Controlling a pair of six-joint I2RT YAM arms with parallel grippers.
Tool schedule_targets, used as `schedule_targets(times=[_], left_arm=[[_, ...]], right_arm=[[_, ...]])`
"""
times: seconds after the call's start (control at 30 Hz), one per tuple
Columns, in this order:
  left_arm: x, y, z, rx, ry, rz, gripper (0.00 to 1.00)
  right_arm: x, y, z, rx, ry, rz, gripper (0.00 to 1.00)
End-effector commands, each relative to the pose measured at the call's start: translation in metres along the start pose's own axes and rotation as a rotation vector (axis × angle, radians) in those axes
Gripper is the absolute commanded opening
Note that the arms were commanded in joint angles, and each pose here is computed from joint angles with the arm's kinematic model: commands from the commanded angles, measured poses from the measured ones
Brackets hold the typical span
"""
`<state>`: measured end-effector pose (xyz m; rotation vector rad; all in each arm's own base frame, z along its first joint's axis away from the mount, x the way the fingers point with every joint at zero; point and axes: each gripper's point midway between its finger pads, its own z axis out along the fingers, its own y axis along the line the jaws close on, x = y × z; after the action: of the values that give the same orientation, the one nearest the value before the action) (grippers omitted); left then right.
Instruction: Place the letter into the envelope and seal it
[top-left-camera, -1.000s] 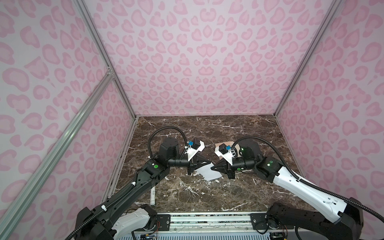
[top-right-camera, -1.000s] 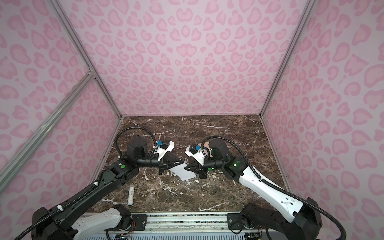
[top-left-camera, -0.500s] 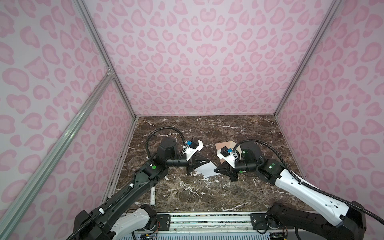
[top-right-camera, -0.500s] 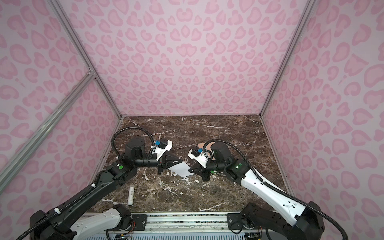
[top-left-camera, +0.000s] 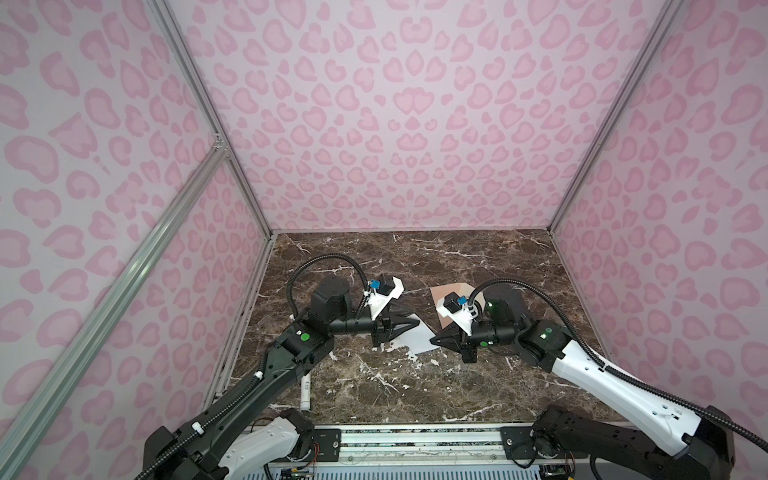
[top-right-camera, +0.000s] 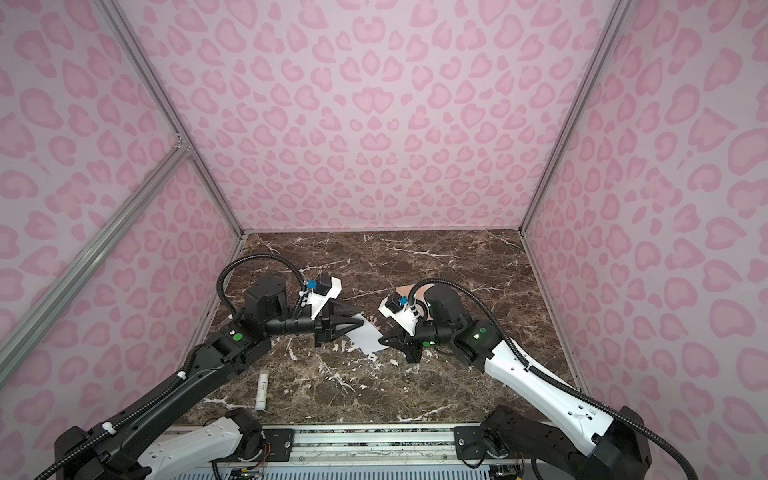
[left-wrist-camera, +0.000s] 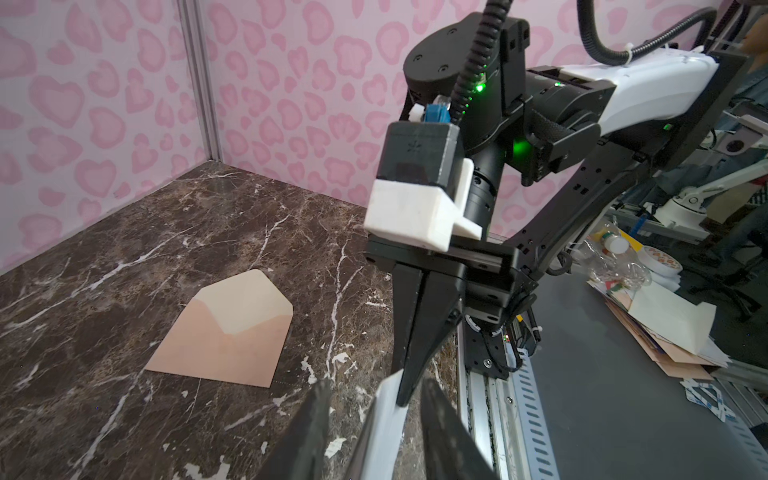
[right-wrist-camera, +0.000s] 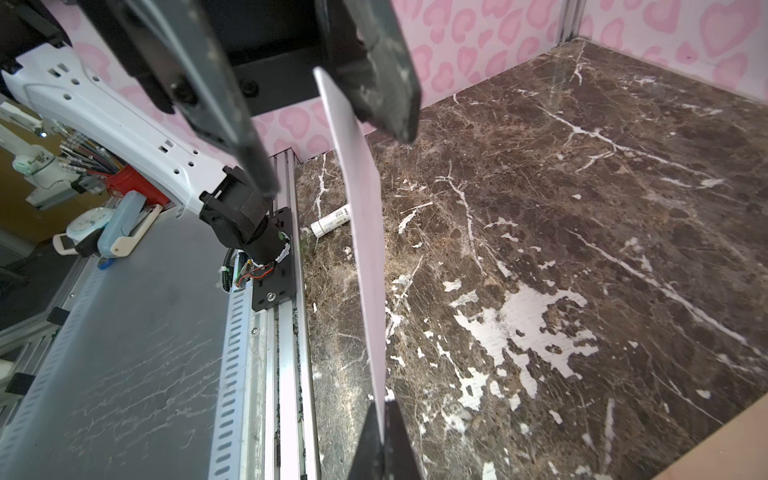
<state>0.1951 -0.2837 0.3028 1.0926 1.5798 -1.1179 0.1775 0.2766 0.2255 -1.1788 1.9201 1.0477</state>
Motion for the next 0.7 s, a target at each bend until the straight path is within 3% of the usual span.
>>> schedule_targets(times=[0.0,0.07,0.13,0.23,0.27,0.67], left_arm=[[-0.009,0.008,-0.004,-0.058,-0.024,0.031,0.26],[-0.008,0.008,-0.004,-0.06,-0.024,0.031,0.19],[-0.006,0.007,-0.004,-0.049,-0.017,0.028,0.18],[-0.003,0.008,-0.003,-0.052,-0.01,0.021,0.33],[-0.002,0.007,-0.003,-0.046,-0.008,0.021,0.34],[0.006,-0.009,0.005,0.099,0.046,-0.035,0.04]], right_arm=[[-0.009,0.001,0.0,-0.024,-0.04,0.043,0.0],[-0.012,0.003,0.0,-0.036,-0.045,0.048,0.0],[-0.013,0.004,0.0,-0.046,-0.048,0.049,0.0],[-0.013,0.007,0.0,-0.059,-0.045,0.041,0.0],[-0.013,0.007,-0.001,-0.058,-0.04,0.033,0.0],[-0.006,0.012,-0.001,-0.085,0.0,0.018,0.0]])
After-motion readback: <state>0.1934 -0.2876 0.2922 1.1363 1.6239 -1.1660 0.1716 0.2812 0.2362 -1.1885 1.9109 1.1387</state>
